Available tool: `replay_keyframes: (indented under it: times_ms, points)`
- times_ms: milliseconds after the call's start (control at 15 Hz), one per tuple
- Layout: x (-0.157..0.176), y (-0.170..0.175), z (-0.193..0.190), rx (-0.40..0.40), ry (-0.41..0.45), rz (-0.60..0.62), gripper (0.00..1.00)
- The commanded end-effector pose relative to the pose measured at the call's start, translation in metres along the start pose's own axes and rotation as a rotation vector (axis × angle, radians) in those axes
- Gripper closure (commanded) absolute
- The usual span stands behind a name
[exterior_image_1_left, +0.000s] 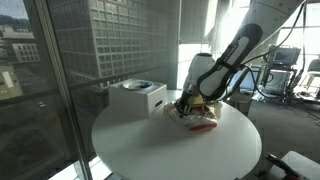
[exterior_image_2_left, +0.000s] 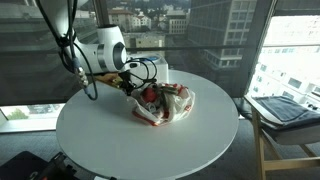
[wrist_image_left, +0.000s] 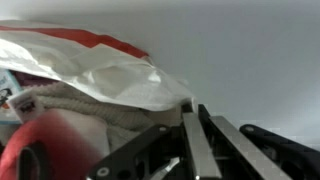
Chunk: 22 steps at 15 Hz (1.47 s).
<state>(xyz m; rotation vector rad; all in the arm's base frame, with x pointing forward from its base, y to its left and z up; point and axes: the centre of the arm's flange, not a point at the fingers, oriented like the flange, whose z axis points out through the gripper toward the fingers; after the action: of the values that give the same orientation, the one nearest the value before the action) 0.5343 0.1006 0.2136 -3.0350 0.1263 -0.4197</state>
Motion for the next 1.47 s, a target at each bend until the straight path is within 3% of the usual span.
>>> replay_keyframes:
  times_ms: [0, 200, 333, 467, 533, 667, 1133, 1400]
  points:
    - [0.022, 0.014, -0.034, 0.147, 0.072, 0.020, 0.87]
    - [0.026, 0.017, -0.069, 0.153, 0.203, 0.015, 0.88]
    - [0.031, 0.019, -0.080, 0.155, 0.235, 0.017, 0.88]
    - [0.034, 0.021, -0.072, 0.137, 0.198, 0.020, 0.86]
    - [0.035, 0.021, -0.068, 0.132, 0.193, 0.008, 0.62]
    - [0.036, 0.020, -0.056, 0.121, 0.172, -0.001, 0.53]
    - [0.033, 0.024, -0.015, 0.124, 0.073, 0.012, 0.01]
    - [0.032, 0.030, 0.005, 0.119, 0.035, 0.015, 0.00]
